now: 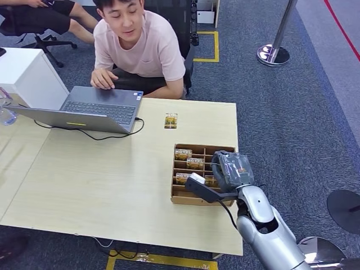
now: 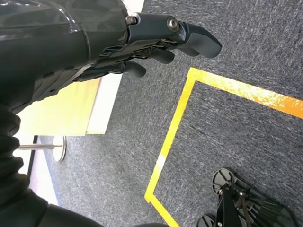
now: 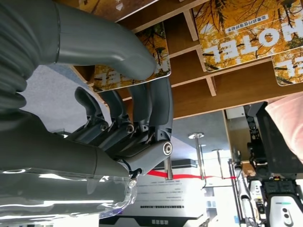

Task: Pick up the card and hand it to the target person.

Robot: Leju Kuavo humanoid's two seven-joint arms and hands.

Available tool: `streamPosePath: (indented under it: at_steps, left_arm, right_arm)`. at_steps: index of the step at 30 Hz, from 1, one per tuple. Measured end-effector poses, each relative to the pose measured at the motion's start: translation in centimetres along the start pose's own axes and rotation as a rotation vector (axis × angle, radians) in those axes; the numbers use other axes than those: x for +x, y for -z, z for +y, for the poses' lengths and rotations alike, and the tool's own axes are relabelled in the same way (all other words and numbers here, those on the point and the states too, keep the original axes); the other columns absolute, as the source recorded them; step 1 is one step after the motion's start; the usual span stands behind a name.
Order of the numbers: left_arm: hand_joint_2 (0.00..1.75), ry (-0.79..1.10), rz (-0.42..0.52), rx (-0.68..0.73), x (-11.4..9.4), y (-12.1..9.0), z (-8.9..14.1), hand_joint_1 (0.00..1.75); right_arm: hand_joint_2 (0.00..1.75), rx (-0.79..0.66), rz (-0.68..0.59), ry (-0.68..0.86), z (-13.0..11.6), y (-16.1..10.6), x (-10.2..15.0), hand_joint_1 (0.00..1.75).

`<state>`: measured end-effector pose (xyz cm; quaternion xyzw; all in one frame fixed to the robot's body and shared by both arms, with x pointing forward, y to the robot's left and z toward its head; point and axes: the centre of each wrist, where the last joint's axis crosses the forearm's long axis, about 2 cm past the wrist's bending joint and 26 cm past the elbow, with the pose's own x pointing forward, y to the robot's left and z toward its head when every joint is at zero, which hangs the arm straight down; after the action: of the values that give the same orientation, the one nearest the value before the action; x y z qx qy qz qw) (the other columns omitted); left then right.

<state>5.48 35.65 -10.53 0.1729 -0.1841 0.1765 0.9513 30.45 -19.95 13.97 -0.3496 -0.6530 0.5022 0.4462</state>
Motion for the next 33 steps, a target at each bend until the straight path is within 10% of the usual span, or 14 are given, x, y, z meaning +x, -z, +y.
streamPosePath:
  at_steps: [17,33]
  left_arm:
    - [1.75,-0.027,-0.003,0.012,-0.1,0.0,0.1,0.00]
    - [1.75,-0.044,0.001,0.024,-0.2,-0.1,-0.1,0.00]
  right_arm:
    - [1.75,-0.053,-0.054,0.032,-0.4,0.1,0.0,1.66]
    - [1.75,-0.530,-0.293,0.216,-8.6,-0.1,0.7,1.66]
